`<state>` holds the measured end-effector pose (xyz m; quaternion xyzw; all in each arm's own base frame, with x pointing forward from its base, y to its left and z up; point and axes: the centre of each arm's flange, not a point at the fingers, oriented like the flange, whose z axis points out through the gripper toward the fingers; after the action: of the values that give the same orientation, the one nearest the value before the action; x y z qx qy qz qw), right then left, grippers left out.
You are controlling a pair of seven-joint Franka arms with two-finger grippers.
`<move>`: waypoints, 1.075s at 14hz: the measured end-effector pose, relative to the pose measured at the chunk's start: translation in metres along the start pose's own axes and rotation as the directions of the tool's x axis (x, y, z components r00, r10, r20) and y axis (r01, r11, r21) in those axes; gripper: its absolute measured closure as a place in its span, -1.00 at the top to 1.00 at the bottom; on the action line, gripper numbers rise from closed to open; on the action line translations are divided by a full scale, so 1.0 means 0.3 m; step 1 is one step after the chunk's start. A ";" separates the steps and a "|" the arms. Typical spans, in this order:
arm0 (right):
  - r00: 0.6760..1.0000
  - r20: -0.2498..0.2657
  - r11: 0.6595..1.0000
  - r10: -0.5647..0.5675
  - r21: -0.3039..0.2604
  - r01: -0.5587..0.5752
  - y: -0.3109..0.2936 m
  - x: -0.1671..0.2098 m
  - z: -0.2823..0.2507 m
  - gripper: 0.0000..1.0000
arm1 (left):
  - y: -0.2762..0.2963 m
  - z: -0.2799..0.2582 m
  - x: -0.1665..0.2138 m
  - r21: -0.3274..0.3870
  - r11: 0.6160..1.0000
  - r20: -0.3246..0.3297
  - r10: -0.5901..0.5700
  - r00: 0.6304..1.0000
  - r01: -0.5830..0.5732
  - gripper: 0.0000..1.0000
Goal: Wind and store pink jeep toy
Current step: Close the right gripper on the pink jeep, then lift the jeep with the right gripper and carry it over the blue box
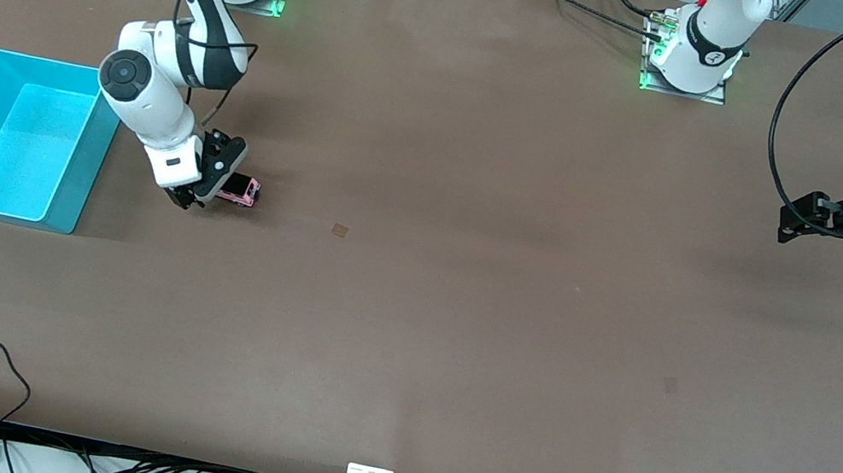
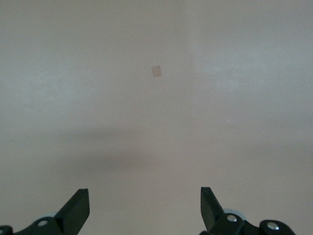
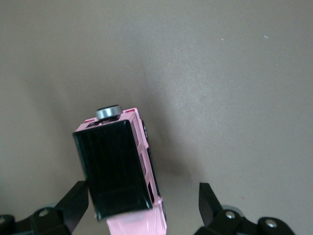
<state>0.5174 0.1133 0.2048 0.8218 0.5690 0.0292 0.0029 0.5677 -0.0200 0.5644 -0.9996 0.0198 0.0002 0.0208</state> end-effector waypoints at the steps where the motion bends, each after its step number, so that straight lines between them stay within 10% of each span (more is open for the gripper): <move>1: 1.000 -0.004 1.000 -0.001 -0.004 0.001 -0.008 -0.002 0.014 0.99 | -0.003 0.000 0.000 0.000 1.000 0.000 -0.002 1.000 0.002 1.00; 8: 1.000 -0.006 1.000 -0.007 -0.008 0.006 -0.013 0.002 -0.008 0.01 | -0.006 0.001 0.000 0.000 1.000 0.001 -0.003 1.000 0.003 1.00; 15: 0.983 0.029 0.984 0.180 0.005 -0.180 0.058 -0.050 -0.280 0.01 | -0.007 0.000 -0.001 0.000 1.000 0.002 -0.004 1.000 0.004 1.00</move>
<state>0.5242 0.0909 0.2886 0.8702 0.4924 0.0155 0.0053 0.5676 -0.0178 0.5644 -0.9996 0.0177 0.0010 0.0208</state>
